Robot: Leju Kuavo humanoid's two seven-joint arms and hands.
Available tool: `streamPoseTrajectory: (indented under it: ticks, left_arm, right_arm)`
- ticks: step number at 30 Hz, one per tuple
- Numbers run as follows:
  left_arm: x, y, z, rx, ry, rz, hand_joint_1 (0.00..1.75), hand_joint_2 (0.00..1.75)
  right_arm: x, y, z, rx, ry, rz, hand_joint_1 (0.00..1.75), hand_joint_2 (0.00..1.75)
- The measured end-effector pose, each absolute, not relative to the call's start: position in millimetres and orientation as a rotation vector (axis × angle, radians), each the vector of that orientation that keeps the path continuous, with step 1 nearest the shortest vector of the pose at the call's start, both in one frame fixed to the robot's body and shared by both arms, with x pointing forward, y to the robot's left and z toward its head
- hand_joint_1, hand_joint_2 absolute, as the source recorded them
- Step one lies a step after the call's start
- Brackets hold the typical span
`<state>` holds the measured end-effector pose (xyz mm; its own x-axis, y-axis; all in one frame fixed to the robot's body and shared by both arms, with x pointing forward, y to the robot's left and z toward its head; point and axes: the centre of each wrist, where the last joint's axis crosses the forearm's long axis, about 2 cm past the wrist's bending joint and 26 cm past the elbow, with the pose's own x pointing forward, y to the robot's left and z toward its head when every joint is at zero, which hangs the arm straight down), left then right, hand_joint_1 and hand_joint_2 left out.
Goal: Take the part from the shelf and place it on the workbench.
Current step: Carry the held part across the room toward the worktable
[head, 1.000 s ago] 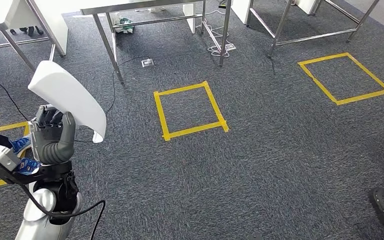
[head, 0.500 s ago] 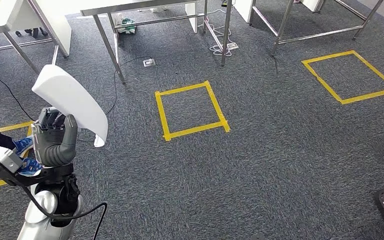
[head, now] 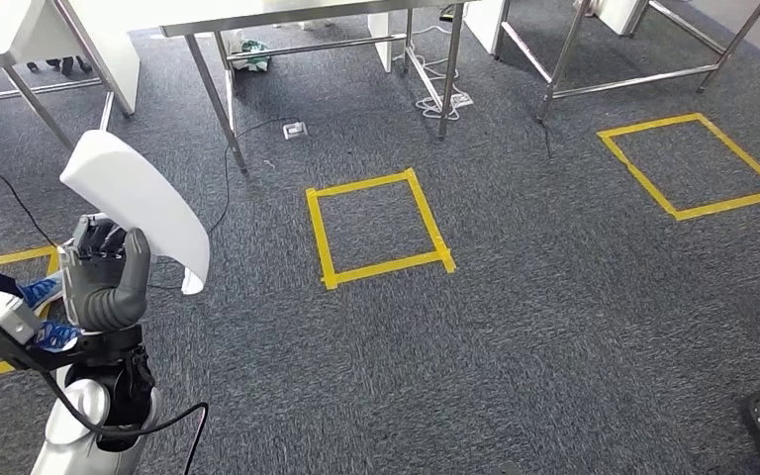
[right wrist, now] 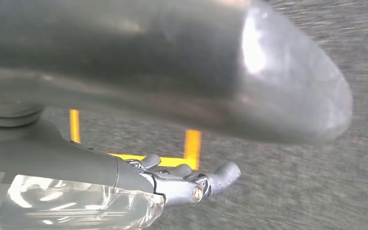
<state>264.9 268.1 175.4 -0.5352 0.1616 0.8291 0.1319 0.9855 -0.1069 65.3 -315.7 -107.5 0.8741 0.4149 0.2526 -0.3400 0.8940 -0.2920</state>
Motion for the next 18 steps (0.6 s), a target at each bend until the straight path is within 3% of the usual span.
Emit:
streamPoseTrajectory:
  ticks: [18]
  left_arm:
    - [261.4,266.5,172.4,-0.191,-2.132,0.038,1.75,1.75]
  right_arm:
    - [57.8,-319.3,-108.4,-0.247,-0.3,0.398,0.0,0.0]
